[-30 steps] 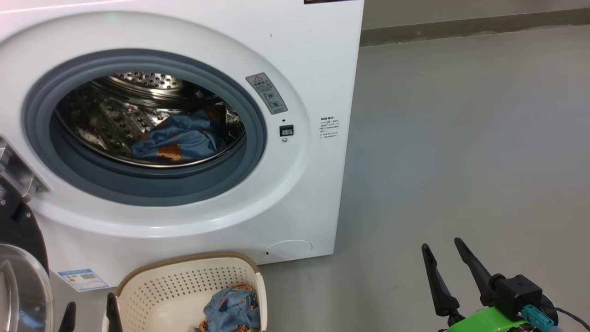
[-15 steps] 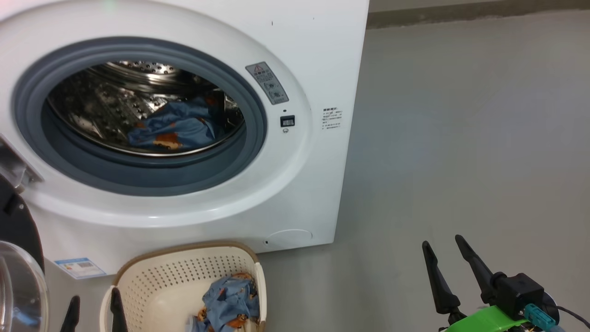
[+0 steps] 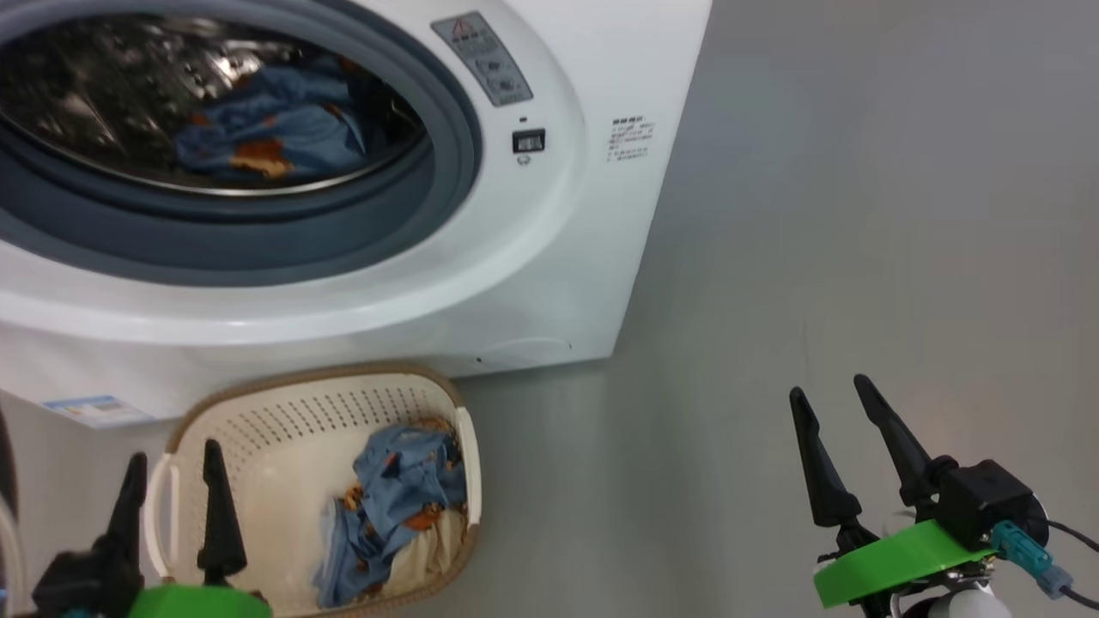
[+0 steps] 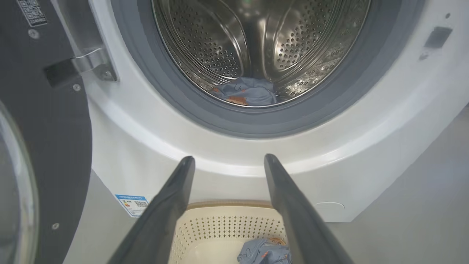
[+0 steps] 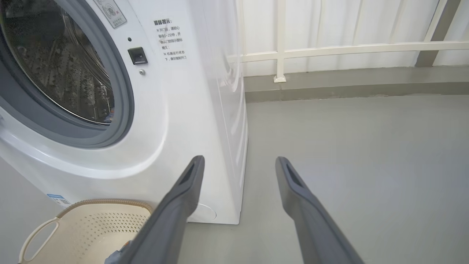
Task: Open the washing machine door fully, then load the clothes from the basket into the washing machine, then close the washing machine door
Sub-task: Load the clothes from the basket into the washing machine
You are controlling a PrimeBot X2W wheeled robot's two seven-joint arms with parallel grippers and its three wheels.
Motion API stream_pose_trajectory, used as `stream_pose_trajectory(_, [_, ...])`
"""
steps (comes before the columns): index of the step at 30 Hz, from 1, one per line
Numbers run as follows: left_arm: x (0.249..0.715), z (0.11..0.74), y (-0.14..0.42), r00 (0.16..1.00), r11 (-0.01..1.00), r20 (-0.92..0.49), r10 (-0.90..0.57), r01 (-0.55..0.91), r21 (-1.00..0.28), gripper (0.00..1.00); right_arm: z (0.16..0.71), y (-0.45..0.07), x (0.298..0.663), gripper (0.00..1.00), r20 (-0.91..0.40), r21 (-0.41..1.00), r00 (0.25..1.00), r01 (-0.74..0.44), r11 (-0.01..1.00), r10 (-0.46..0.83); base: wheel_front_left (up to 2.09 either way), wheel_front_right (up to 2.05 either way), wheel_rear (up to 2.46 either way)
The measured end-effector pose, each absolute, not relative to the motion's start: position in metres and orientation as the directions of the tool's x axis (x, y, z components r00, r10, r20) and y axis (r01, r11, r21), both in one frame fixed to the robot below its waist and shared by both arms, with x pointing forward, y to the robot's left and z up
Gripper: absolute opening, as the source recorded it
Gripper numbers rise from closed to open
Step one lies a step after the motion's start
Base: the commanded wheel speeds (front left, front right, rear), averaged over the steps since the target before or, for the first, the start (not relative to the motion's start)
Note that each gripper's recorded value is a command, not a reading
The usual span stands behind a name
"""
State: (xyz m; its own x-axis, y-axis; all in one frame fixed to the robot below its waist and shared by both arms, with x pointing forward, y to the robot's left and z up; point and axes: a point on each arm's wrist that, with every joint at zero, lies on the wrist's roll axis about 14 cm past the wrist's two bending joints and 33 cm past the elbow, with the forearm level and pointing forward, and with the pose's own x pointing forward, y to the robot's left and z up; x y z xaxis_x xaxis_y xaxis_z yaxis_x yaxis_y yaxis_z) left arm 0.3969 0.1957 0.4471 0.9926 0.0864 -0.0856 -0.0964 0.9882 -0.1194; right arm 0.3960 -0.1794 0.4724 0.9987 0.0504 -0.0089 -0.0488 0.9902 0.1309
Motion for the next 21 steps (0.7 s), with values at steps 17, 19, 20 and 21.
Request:
stream_pose_trajectory(17, [0.457, 0.284, 0.151, 0.860, 0.982, -0.493, -0.131, 0.044, -0.184, 1.00, 0.409, -0.192, 0.438, 1.00, -0.146, 0.128, 0.989, -0.003, 0.992, 0.022, 0.00, 0.00, 0.00])
stream_pose_trajectory(19, [0.462, 0.266, 0.148, 0.833, 0.981, -0.533, -0.149, 0.056, -0.187, 1.00, 0.401, -0.192, 0.441, 1.00, -0.160, 0.130, 0.987, -0.002, 0.992, 0.023, 0.00, 0.00, 0.00])
stream_pose_trajectory(20, [0.463, 0.257, 0.146, 0.816, 0.980, -0.555, -0.159, 0.061, -0.190, 1.00, 0.397, -0.193, 0.442, 1.00, -0.169, 0.128, 0.985, 0.000, 0.992, 0.022, 0.00, 0.00, 0.00])
stream_pose_trajectory(21, [0.463, 0.247, 0.142, 0.796, 0.978, -0.580, -0.174, 0.071, -0.196, 1.00, 0.393, -0.193, 0.444, 1.00, -0.177, 0.126, 0.984, 0.002, 0.992, 0.020, 0.00, 0.00, 0.00])
